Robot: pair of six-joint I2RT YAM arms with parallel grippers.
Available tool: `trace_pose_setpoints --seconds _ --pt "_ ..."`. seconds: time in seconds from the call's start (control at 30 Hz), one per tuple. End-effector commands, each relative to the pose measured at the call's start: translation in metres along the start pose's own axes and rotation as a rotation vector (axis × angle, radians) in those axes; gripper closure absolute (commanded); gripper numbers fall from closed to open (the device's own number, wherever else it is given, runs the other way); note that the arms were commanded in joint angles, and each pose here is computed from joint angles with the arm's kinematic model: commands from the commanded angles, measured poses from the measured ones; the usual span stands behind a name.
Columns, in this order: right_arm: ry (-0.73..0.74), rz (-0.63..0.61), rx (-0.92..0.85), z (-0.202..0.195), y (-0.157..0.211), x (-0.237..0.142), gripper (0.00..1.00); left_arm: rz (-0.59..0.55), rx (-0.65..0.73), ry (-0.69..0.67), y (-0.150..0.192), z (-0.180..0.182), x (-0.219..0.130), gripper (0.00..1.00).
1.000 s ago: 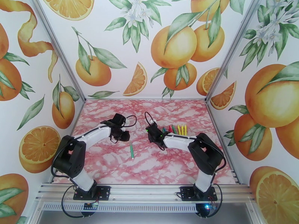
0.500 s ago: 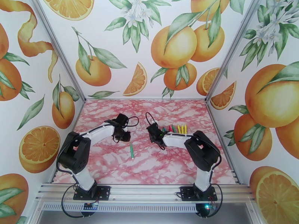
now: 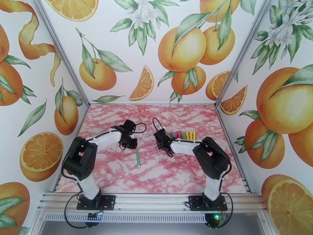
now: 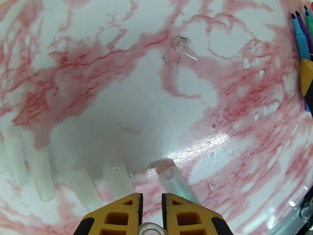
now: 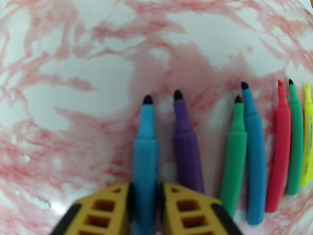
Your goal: Open the pen caps
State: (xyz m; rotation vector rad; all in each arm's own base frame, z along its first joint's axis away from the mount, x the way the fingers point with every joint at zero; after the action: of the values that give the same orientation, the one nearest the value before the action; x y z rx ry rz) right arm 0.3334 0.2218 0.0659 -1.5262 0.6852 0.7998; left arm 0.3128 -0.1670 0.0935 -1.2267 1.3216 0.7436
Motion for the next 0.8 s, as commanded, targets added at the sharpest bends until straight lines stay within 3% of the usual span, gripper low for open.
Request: trace_pose_setpoints --seconds 0.0,0.77 --pt "0.016 -0.009 0.015 -0.004 -0.006 -0.006 0.71 -0.014 -0.004 0.004 -0.007 -0.004 -0.004 0.99" --pt "-0.103 -0.069 0.051 -0.004 -0.014 -0.041 0.67 -0.001 -0.012 -0.041 -0.009 -0.006 0.006 0.83"
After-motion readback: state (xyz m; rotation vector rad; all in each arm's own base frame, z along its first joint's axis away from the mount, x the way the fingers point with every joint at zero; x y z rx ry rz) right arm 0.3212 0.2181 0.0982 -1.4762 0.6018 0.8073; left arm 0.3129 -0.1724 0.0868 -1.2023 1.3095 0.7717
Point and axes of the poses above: each hand's point on the last joint's axis, 136 mm out from that joint toward the fingers, its own x axis out along the fingers, its own z axis along the line the jaws close on, y = z × x, the point moved 6 cm from there along -x, back along the fingers, and after that the axes turned 1 degree about x, right-handed, at the moved point
